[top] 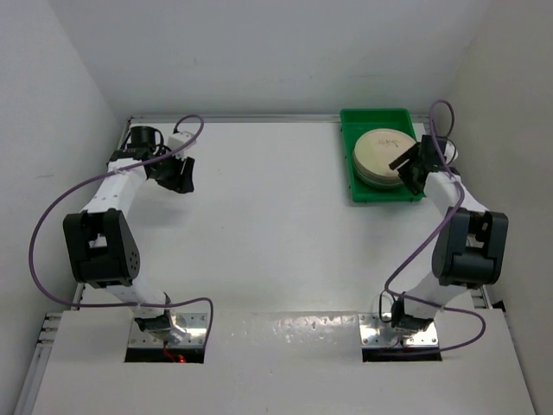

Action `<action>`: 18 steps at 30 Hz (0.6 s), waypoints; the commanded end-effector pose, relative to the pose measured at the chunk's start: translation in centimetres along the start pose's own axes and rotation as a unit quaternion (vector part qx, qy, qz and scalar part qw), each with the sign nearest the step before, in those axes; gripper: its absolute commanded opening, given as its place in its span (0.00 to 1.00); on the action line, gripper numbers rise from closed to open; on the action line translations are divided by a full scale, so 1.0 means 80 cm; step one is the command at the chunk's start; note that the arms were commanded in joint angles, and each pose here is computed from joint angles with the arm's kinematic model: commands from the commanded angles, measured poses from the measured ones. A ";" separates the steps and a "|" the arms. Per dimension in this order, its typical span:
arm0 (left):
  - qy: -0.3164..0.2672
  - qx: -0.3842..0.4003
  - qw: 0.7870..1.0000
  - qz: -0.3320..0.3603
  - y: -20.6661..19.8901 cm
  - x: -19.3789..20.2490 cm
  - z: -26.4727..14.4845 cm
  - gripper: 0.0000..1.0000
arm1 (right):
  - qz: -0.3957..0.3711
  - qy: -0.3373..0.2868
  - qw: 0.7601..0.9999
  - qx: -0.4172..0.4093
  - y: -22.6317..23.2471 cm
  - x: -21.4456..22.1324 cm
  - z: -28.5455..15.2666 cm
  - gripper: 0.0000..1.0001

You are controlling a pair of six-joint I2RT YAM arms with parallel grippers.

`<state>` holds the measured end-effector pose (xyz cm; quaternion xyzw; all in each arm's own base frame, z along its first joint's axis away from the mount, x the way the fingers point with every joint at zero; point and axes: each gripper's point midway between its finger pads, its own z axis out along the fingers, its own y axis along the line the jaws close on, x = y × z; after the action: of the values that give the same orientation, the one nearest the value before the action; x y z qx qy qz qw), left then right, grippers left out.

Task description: Place the plates into the plastic bin on the countertop

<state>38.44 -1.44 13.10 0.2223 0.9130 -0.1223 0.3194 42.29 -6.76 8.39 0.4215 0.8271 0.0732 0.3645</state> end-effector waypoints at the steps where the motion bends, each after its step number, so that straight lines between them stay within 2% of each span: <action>1: -0.004 0.009 1.000 -0.005 -0.005 -0.002 0.001 0.56 | -0.102 -0.093 0.988 0.068 0.002 -0.039 -0.053 0.72; 4: 0.001 0.002 1.000 -0.001 -0.005 -0.001 0.002 0.56 | -0.103 -0.130 0.984 0.062 -0.003 -0.044 -0.086 0.75; 6: 0.009 -0.006 1.000 0.008 -0.008 -0.001 0.005 0.56 | -0.134 -0.155 0.979 -0.010 0.000 -0.024 -0.119 0.77; 7: 0.012 -0.011 1.000 0.008 -0.006 0.000 0.005 0.56 | -0.154 -0.144 0.977 -0.022 -0.006 -0.004 -0.125 0.81; 8: 0.015 -0.013 1.000 0.013 -0.009 0.000 0.007 0.56 | -0.182 -0.177 0.964 -0.080 0.019 -0.009 -0.135 0.95; 9: 0.011 -0.012 1.000 0.019 -0.014 -0.005 0.004 0.56 | -0.194 -0.175 0.962 -0.080 -0.012 0.021 -0.137 1.00; 10: 0.018 -0.011 0.999 0.024 -0.020 -0.001 0.008 0.56 | -0.200 -0.196 0.955 -0.100 -0.007 0.023 -0.155 1.00; 13: 0.025 -0.011 0.999 0.039 -0.031 -0.004 0.013 0.56 | -0.218 -0.154 0.961 -0.067 -0.061 0.069 -0.166 1.00; 14: 0.026 -0.016 0.999 0.039 -0.029 -0.003 0.013 0.56 | -0.206 -0.141 0.966 -0.070 -0.065 0.077 -0.170 1.00; 15: 0.031 -0.018 0.998 0.046 -0.034 -0.001 0.013 0.56 | -0.208 -0.101 0.971 -0.056 -0.082 0.100 -0.171 1.00; 16: 0.033 -0.019 0.998 0.049 -0.037 -0.001 0.014 0.56 | -0.188 -0.103 0.974 -0.066 -0.081 0.102 -0.183 1.00; 17: 0.033 -0.015 0.998 0.045 -0.044 -0.003 0.016 0.56 | -0.187 -0.065 0.979 -0.043 -0.102 0.123 -0.185 1.00; 18: 0.035 -0.020 0.998 0.037 -0.042 -0.002 0.016 0.56 | -0.164 -0.056 0.984 -0.039 -0.108 0.131 -0.186 1.00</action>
<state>37.82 -4.73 12.07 0.2666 0.9129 -0.0953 0.2942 25.93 -2.44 11.99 0.2429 0.8357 0.0081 0.4924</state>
